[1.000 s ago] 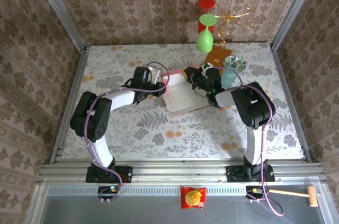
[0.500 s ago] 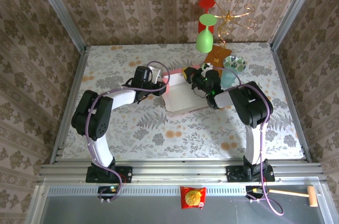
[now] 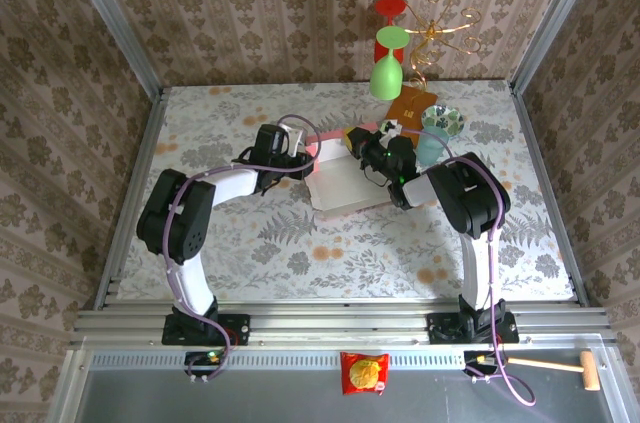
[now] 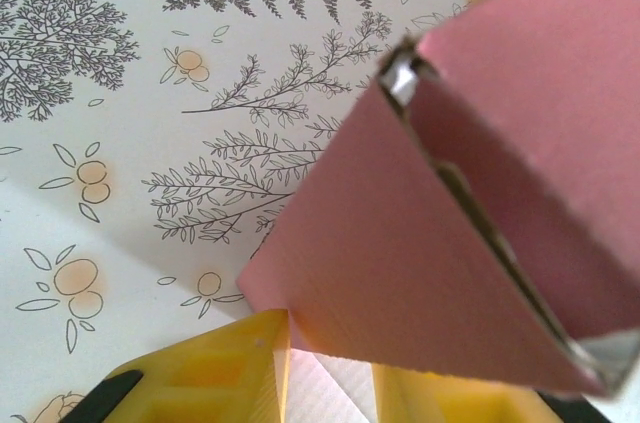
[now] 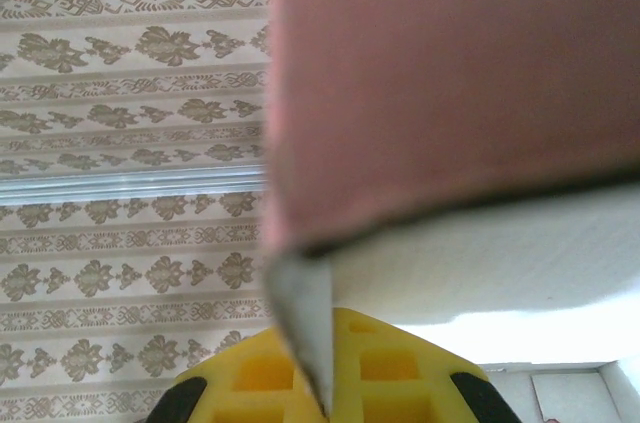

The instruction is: Fold the paper box

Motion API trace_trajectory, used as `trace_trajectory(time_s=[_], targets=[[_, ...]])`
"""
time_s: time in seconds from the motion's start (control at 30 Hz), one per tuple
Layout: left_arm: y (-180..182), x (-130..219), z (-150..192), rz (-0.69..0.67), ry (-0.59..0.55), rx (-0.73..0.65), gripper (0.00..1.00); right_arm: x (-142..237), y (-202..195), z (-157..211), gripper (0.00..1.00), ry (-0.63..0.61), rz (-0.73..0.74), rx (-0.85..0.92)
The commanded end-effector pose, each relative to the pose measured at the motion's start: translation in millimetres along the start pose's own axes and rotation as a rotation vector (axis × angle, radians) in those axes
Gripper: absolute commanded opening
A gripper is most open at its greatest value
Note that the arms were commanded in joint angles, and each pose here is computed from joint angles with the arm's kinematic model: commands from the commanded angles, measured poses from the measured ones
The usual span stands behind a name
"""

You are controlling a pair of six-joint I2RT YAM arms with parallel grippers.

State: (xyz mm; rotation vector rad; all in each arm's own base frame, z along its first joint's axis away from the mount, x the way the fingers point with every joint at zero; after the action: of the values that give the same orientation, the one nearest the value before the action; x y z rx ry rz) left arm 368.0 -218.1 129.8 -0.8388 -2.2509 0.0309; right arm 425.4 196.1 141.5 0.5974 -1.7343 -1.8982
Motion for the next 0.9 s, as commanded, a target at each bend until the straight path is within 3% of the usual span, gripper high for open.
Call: trace_trajectory(time_s=[0.0,0.47,0.87], targets=[[-1.4,-4.6,-14.3,-0.023,-0.042,-0.007,0.29,7.0,-49.0,7.6,0.0,0.013,0.169,-0.043],[-4.7,-11.7,-14.5,-0.073,-0.018,-0.014,0.24,7.1,-55.5,8.7,0.0,0.003,0.155,-0.057],[-9.1,-19.9,-10.5,-0.164,0.016,0.006,0.14,2.2,-54.4,12.1,0.0,0.01,0.157,-0.062]])
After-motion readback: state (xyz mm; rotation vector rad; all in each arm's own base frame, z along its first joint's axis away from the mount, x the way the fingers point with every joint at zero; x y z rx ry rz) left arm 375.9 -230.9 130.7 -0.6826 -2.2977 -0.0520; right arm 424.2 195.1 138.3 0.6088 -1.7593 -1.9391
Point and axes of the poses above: each hand's point on the last joint's axis, 136 mm out from that joint toward the fingers, its own x axis back along the fingers, its own y axis along the line the jaws close on, z = x × y, the point moved 8 cm from there along x, back along the fingers, and after that the axes turned 5 degrees about -x, right-handed, at the moved point
